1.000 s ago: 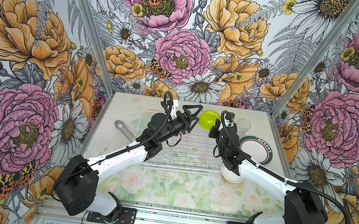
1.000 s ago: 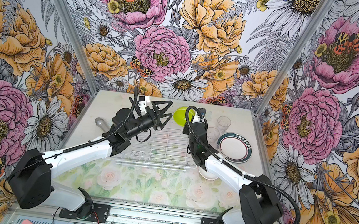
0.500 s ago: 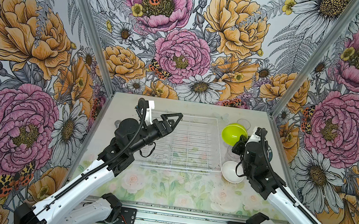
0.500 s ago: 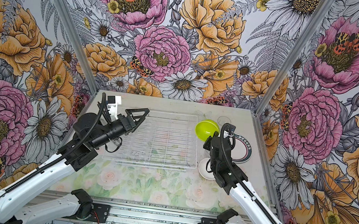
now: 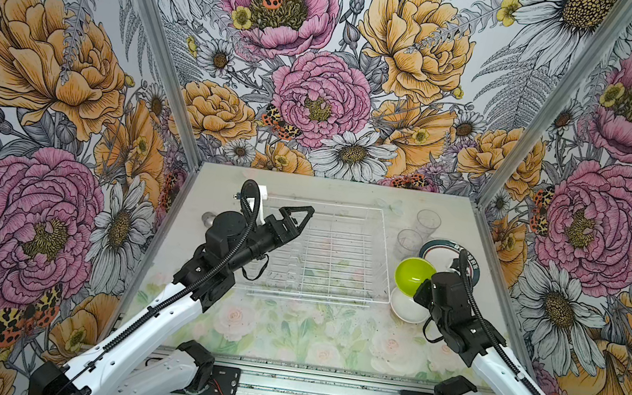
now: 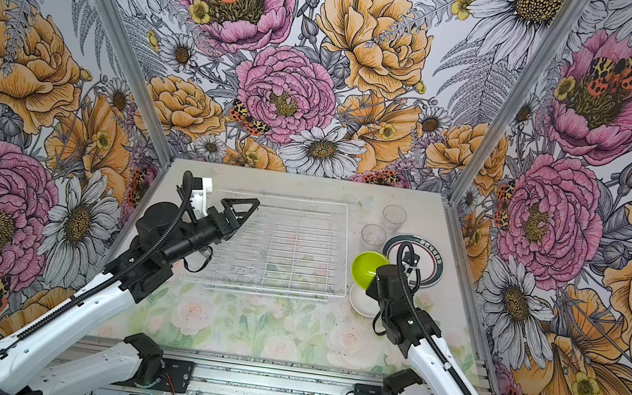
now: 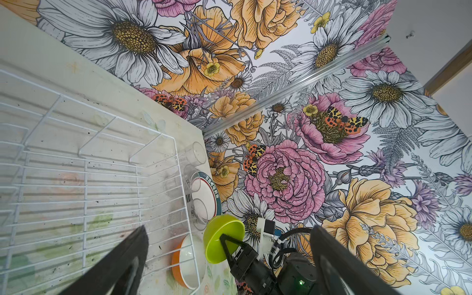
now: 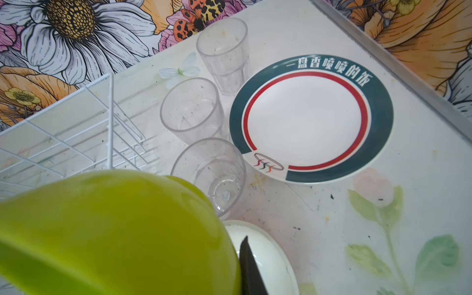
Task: Unload the mixed dishes from the dish rack
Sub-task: 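Lower the lime-green bowl onto the orange bowl with the right gripper and release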
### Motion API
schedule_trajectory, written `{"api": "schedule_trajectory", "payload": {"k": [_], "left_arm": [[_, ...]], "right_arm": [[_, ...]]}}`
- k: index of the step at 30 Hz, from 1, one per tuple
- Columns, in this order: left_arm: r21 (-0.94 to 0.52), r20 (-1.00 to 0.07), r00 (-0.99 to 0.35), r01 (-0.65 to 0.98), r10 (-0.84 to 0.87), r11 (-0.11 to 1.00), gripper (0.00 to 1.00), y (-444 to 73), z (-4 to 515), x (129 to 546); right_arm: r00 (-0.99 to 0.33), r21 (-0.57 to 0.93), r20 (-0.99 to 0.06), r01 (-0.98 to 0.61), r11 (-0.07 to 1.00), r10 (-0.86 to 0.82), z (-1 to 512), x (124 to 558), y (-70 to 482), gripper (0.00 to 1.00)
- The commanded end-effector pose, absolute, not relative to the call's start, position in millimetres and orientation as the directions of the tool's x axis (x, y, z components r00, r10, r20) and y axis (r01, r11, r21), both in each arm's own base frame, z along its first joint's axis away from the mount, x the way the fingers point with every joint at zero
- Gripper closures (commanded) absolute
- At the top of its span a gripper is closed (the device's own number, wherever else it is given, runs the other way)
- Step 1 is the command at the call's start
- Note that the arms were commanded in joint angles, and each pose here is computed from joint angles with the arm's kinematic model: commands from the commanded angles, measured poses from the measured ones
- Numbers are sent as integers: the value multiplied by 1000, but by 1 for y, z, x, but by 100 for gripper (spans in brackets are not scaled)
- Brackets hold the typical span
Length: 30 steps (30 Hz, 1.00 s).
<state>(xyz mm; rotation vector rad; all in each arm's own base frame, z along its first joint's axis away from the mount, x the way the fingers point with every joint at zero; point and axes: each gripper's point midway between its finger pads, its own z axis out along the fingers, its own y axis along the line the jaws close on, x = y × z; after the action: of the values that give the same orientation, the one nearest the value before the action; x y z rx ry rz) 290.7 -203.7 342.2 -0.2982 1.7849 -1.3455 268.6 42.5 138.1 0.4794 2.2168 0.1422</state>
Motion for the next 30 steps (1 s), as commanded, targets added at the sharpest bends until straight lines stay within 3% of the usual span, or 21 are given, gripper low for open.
{"api": "schedule_trajectory", "payload": {"k": [1,14,30], "left_arm": [[-873,-486,-604,303,-631,383,1,-205,341,292],[-879,-476,-607,293,-636,377,1,-207,328,303],[-894,-446,-620,275,-646,353,1,-206,319,316]], "right_arm": [[-621,332,-650,286,899,438,131,267,50,100],[-738,360,-492,310,880,462,103,255,53,100],[-769,302,-461,333,893,443,97,260,49,100]]}}
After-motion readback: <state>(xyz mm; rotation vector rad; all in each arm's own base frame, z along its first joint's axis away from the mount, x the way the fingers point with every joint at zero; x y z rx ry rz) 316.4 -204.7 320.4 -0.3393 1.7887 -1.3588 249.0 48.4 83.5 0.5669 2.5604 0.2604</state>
